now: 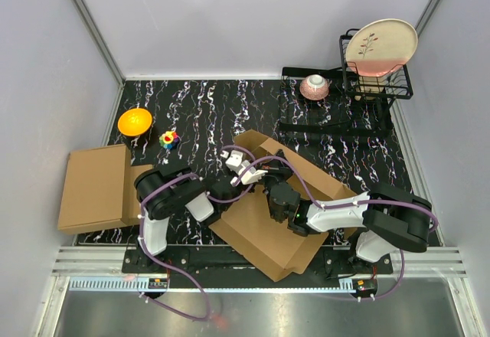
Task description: Fold the paper box
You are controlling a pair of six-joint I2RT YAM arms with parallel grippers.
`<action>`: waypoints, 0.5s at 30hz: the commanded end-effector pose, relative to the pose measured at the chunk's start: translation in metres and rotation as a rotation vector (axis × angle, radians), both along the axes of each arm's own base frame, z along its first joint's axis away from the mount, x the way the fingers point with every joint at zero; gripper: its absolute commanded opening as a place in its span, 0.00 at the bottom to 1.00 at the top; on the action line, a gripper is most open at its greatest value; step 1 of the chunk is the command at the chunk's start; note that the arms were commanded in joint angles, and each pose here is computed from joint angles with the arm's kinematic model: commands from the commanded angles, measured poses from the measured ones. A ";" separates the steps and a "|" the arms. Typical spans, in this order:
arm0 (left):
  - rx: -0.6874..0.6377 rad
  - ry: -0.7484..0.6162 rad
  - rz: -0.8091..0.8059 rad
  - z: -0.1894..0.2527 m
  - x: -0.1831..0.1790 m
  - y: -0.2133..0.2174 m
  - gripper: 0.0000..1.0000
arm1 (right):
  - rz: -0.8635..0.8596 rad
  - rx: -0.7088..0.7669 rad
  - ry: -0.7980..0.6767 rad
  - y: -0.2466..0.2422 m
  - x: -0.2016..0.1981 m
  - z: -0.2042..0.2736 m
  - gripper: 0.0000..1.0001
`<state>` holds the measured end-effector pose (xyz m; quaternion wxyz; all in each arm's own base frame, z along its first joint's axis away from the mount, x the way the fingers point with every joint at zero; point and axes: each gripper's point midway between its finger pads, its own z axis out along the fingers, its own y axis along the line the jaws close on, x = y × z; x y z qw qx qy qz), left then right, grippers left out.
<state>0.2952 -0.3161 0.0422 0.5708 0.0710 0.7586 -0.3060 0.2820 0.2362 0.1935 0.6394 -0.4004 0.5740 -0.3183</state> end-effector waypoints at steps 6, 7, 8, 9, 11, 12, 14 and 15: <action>-0.150 -0.338 -0.148 0.093 -0.032 -0.046 0.20 | 0.038 0.069 0.025 0.014 0.001 -0.009 0.00; -0.146 -0.331 -0.135 0.091 -0.032 -0.043 0.23 | 0.036 0.067 0.024 0.013 0.001 -0.009 0.00; -0.148 -0.338 -0.126 0.095 -0.031 -0.040 0.25 | 0.036 0.071 0.022 0.013 0.000 -0.007 0.00; -0.147 -0.342 -0.118 0.097 -0.031 -0.037 0.29 | 0.035 0.066 0.025 0.012 0.000 -0.008 0.00; -0.143 -0.360 -0.090 0.106 -0.033 -0.025 0.43 | 0.035 0.070 0.022 0.011 0.000 -0.005 0.00; -0.140 -0.366 -0.080 0.108 -0.034 -0.020 0.46 | 0.035 0.066 0.023 0.011 -0.001 -0.006 0.00; -0.136 -0.379 -0.052 0.116 -0.037 -0.004 0.54 | 0.033 0.071 0.021 0.010 0.000 -0.004 0.00; -0.131 -0.384 -0.037 0.118 -0.038 0.002 0.57 | 0.033 0.069 0.022 0.010 0.000 -0.004 0.00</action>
